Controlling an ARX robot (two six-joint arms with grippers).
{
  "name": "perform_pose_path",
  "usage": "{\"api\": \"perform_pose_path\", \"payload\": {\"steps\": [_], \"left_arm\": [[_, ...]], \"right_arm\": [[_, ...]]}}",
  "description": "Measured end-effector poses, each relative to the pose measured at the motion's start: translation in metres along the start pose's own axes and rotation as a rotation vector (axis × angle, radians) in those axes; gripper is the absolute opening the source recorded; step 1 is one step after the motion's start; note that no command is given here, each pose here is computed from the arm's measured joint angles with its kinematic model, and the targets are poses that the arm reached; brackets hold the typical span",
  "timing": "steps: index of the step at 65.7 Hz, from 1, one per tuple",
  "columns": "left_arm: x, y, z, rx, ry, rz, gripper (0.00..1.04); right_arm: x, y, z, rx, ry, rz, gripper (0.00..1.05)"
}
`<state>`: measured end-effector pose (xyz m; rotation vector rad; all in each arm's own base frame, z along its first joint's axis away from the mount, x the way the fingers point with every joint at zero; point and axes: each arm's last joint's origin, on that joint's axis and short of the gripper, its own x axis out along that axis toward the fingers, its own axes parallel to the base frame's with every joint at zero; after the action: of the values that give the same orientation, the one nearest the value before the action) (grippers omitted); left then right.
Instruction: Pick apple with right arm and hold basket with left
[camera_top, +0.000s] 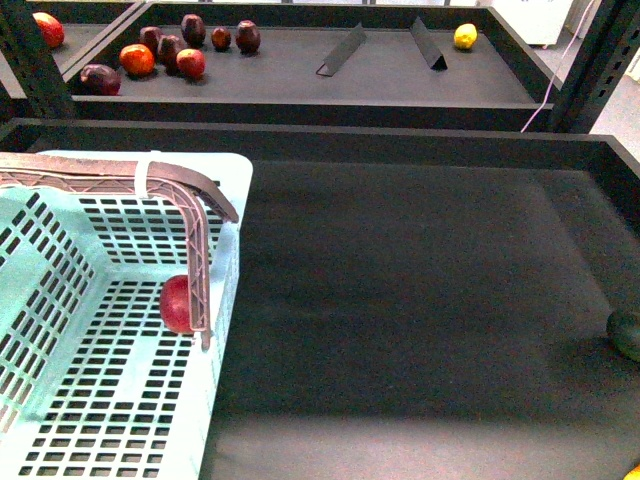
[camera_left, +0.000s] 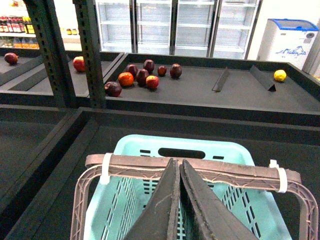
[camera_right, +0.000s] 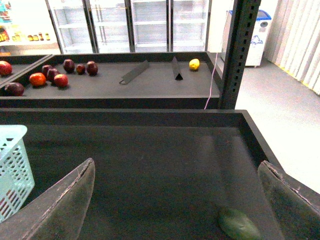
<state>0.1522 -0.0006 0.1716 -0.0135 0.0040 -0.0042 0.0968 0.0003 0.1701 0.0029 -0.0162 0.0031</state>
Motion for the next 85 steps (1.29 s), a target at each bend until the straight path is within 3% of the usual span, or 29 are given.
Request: {"api": "perform_pose_path", "payload": {"steps": [7, 85], "left_arm": [[-0.008, 0.000, -0.009, 0.002, 0.012, 0.000, 0.03], [-0.055, 0.000, -0.004, 0.003, -0.014, 0.001, 0.03]], "right_arm": [[0.000, 0.000, 0.000, 0.000, 0.000, 0.000, 0.96], [0.000, 0.000, 0.000, 0.000, 0.000, 0.000, 0.96]]}}
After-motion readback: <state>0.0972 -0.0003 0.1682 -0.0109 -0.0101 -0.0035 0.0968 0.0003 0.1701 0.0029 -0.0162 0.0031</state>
